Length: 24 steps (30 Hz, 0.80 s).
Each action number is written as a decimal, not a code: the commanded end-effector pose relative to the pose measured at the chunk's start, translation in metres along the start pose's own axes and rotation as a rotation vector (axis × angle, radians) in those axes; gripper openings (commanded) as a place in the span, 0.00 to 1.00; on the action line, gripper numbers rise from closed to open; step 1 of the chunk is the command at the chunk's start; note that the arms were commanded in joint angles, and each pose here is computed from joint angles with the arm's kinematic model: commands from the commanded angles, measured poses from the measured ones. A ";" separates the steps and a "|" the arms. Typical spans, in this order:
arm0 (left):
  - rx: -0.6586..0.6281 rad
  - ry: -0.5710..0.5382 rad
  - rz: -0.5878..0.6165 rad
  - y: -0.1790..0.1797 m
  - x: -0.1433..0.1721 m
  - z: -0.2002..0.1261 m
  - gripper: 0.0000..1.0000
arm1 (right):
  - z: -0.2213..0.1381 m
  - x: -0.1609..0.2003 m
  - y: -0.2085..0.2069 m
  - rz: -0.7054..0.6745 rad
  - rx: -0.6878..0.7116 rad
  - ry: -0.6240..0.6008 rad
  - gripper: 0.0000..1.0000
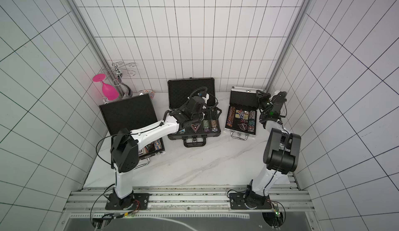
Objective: Close the poker set cases
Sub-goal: Move the poker set case to the center of the board.
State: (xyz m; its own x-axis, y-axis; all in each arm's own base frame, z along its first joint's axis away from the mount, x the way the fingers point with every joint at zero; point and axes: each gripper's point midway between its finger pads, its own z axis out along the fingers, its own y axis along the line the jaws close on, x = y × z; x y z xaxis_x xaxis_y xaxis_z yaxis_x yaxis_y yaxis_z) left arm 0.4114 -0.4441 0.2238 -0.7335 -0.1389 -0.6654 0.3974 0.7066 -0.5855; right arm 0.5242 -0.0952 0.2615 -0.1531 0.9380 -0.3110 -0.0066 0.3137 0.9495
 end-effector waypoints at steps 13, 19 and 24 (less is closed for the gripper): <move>0.244 0.024 -0.231 -0.011 -0.030 0.061 0.97 | -0.059 0.039 -0.015 -0.131 0.020 0.033 0.07; 0.276 0.031 -0.255 -0.018 -0.014 0.072 0.97 | -0.087 0.057 -0.025 -0.139 0.051 0.042 0.07; 0.262 0.022 -0.237 -0.019 -0.009 0.061 0.97 | -0.116 0.055 -0.035 -0.176 0.140 -0.014 0.06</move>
State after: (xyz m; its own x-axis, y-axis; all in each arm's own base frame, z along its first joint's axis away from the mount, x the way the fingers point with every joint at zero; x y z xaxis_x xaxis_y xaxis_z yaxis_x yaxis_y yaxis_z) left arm 0.4452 -0.5038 0.2021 -0.8440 -0.2358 -0.4817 0.3368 0.4659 -0.8182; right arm 0.4214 -0.0661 0.2468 -0.1386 0.9157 -0.3771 0.0098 0.3821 0.9241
